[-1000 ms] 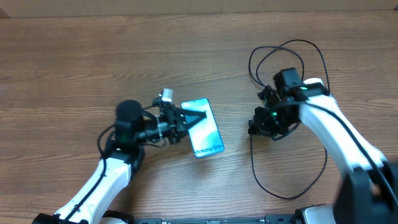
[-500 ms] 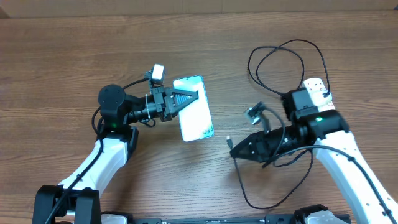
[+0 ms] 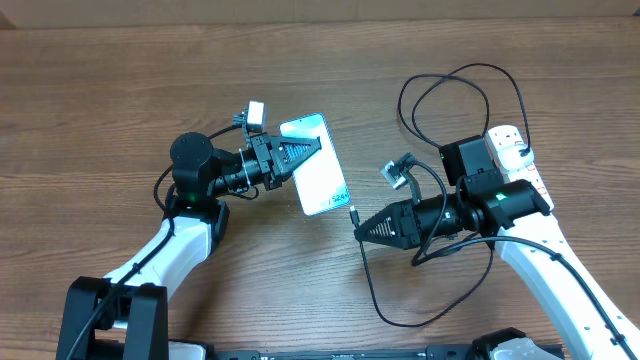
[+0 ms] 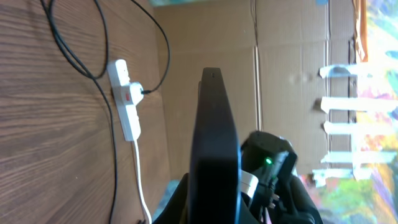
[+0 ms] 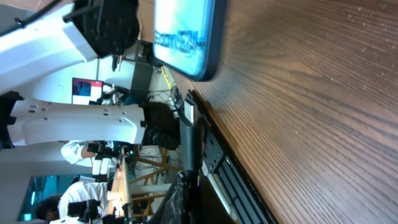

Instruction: Plug charger to phone and switch on socket

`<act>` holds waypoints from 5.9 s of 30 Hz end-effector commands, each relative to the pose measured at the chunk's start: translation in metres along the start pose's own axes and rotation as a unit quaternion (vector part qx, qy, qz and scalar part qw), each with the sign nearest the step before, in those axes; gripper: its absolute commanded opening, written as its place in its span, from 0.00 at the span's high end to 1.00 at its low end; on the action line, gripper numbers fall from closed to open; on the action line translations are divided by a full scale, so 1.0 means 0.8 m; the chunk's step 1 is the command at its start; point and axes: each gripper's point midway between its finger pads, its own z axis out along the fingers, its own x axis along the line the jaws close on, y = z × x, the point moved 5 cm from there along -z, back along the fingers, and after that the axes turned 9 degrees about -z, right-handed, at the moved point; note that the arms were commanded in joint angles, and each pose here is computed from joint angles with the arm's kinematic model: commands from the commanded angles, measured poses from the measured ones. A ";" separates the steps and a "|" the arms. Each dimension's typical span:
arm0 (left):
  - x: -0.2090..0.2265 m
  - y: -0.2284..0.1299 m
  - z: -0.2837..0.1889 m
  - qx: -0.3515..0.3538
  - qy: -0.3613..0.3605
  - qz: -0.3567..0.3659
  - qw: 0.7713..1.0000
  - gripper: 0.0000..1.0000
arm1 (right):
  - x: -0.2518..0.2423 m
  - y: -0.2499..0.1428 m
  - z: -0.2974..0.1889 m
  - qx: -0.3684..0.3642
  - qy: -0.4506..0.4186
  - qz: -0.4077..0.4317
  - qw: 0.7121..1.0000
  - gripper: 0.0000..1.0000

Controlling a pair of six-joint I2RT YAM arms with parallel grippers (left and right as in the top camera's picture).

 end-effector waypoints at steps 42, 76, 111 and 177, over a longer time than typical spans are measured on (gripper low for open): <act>-0.016 0.000 0.006 0.006 -0.011 -0.006 1.000 0.96 | 0.010 0.008 0.035 0.025 0.025 0.040 0.999 0.96; -0.015 -0.003 0.007 0.016 -0.011 0.002 1.000 0.96 | 0.012 0.016 0.035 0.016 0.033 0.042 0.998 0.96; -0.015 -0.003 0.007 0.015 -0.010 -0.031 0.999 0.96 | 0.012 0.016 0.035 0.015 0.033 0.040 0.999 0.96; -0.013 0.015 -0.055 0.042 -0.014 0.116 0.992 0.96 | -0.059 0.010 0.021 0.006 -0.205 0.046 0.978 0.96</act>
